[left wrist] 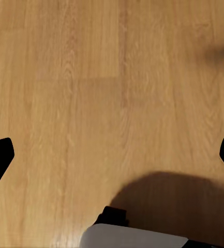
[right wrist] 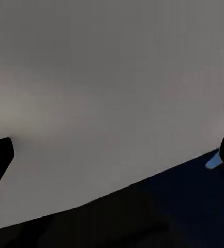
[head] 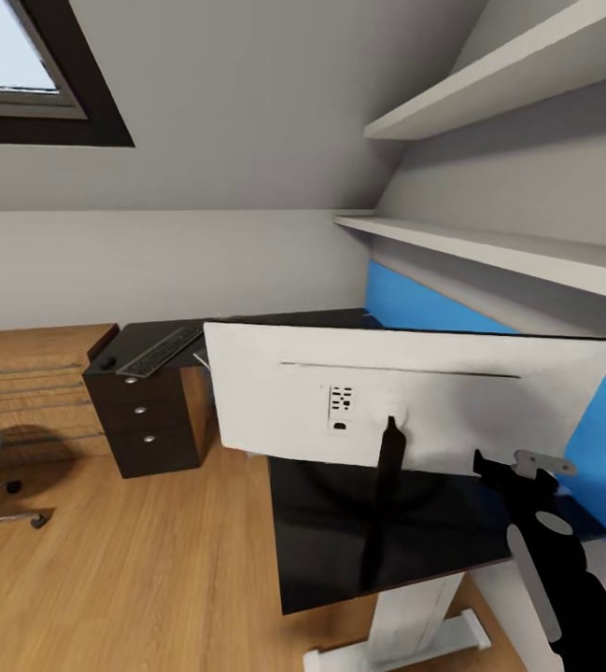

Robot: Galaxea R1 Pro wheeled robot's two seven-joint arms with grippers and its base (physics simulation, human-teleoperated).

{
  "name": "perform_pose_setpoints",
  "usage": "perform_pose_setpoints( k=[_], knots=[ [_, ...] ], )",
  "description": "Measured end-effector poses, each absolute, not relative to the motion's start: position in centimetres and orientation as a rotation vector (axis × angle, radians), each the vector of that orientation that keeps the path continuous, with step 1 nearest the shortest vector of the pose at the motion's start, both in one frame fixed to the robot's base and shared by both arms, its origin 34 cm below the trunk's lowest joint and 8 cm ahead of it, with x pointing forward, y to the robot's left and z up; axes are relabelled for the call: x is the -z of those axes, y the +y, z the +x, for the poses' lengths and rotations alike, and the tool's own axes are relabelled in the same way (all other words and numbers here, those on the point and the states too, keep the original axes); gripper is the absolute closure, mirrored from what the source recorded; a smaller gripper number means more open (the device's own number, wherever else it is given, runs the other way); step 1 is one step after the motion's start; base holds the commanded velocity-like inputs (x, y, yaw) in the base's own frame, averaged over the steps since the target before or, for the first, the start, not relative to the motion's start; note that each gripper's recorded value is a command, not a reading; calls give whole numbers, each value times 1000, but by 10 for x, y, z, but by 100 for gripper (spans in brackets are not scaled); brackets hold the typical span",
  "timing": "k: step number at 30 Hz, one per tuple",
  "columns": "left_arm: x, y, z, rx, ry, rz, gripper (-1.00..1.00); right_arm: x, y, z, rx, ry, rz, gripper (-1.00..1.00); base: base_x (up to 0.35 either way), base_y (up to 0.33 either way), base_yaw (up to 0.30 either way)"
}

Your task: In the bedroom, organize the workspace by keeping the computer under the desk, ensuring the monitor is on the desk, placing the keyboard on the desk next to the monitor, placing the mouse on the desk next to the keyboard, moving the folder from the swivel chair onto the desk next to the mouse, stacking the notebook on top of the folder with the pen on top of the notebook, and positioning the swivel chair next to the desk.

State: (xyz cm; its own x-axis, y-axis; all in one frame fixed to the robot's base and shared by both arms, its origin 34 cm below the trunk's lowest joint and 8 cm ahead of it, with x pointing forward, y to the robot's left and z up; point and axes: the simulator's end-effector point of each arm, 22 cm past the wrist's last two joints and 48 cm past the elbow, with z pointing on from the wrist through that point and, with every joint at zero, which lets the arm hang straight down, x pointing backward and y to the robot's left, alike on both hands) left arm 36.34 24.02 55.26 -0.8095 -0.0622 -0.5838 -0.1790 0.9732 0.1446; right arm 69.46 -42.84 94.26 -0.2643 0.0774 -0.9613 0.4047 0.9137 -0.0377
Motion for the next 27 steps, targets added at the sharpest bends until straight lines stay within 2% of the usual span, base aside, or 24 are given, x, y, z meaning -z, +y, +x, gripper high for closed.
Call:
perform_pose_setpoints(
  k=[7, 16, 27],
  knots=[
    [-553, 240, 363, -255, 2510, -169, -100, -942, -429, 694, 326, 1826, 358, -100, 249, 0, 0],
    [-552, 240, 364, -255, 2510, -169, -100, -942, -429, 695, 328, 1826, 355, -100, 25, 0, 0],
    [-552, 243, 364, -263, 2509, -171, -100, -945, -437, 693, 326, 1815, 387, -100, -246, -80, 0]
  ],
)
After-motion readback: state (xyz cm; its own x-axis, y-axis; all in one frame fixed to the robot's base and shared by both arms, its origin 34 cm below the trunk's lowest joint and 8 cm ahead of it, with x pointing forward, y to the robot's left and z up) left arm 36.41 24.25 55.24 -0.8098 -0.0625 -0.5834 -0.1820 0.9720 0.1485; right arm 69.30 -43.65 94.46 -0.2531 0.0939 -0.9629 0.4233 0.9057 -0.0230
